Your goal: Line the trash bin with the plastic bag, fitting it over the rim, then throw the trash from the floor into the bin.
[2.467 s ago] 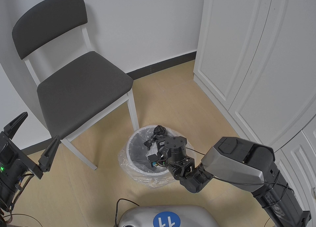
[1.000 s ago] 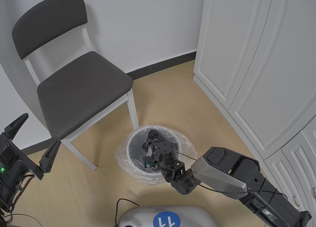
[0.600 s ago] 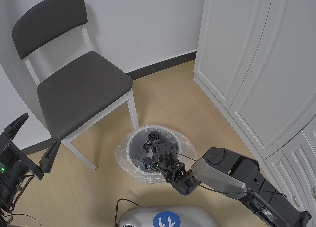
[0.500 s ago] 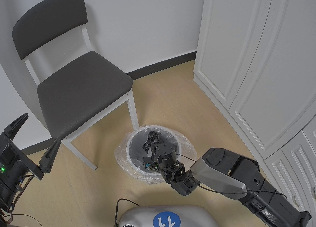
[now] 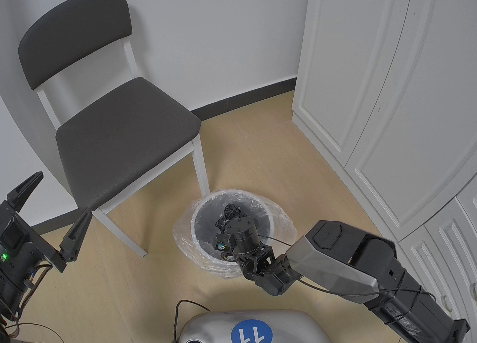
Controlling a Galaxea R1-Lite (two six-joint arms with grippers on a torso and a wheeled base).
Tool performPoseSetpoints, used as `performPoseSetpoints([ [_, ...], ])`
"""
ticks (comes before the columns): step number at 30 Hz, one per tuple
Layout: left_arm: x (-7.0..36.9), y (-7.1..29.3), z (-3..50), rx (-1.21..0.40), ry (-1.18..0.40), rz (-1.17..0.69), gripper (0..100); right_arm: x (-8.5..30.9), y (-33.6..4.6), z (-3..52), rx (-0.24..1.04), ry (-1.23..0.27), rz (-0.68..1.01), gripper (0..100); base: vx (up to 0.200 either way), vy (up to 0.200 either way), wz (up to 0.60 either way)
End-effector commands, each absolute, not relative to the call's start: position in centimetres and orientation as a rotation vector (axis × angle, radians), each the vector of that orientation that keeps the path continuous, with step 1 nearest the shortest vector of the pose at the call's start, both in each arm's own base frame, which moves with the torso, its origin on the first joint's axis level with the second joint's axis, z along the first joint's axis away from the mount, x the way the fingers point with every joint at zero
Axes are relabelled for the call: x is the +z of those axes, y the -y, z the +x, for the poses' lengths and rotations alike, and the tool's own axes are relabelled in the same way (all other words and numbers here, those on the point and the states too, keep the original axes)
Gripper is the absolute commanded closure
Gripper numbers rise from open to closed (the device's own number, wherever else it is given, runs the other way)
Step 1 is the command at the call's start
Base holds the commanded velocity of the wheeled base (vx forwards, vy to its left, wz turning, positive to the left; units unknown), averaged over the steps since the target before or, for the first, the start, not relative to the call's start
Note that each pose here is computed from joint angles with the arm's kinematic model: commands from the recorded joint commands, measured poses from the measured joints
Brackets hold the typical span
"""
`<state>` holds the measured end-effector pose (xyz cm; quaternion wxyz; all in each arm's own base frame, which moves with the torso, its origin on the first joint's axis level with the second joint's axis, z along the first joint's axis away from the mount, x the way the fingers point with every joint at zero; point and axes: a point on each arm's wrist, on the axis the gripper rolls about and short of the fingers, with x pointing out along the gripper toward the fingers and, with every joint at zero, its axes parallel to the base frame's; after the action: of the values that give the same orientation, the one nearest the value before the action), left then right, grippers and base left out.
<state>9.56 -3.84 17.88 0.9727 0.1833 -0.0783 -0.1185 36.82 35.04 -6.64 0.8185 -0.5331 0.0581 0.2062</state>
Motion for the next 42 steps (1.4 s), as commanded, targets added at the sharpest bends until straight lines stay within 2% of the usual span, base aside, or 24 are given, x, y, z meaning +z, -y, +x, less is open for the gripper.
performPoseSetpoints([
  [1, 17.8, 3.9, 9.6, -0.240, 0.155, 0.371, 0, -5.2, -34.4, 37.6, 0.412, -0.125, -1.108, 100, 0.000, 0.000, 0.00],
  [11, 17.4, 3.9, 9.7, -0.245, 0.132, 0.381, 0, -4.9, -33.5, 38.8, 0.381, -0.139, -1.078, 100, 0.000, 0.000, 0.00],
  [39, 17.3, 3.9, 9.7, -0.245, 0.128, 0.381, 0, -6.0, -35.6, 39.3, 0.421, -0.173, -1.046, 100, 0.000, 0.000, 0.00],
  [40, 17.3, 3.9, 9.7, -0.246, 0.129, 0.380, 0, -5.9, -35.6, 39.3, 0.421, -0.172, -1.045, 0, 0.000, 0.000, 0.00],
  [42, 17.3, 3.9, 9.7, -0.246, 0.131, 0.380, 0, -5.8, -35.6, 39.4, 0.417, -0.167, -1.041, 0, 0.000, 0.000, 0.00],
])
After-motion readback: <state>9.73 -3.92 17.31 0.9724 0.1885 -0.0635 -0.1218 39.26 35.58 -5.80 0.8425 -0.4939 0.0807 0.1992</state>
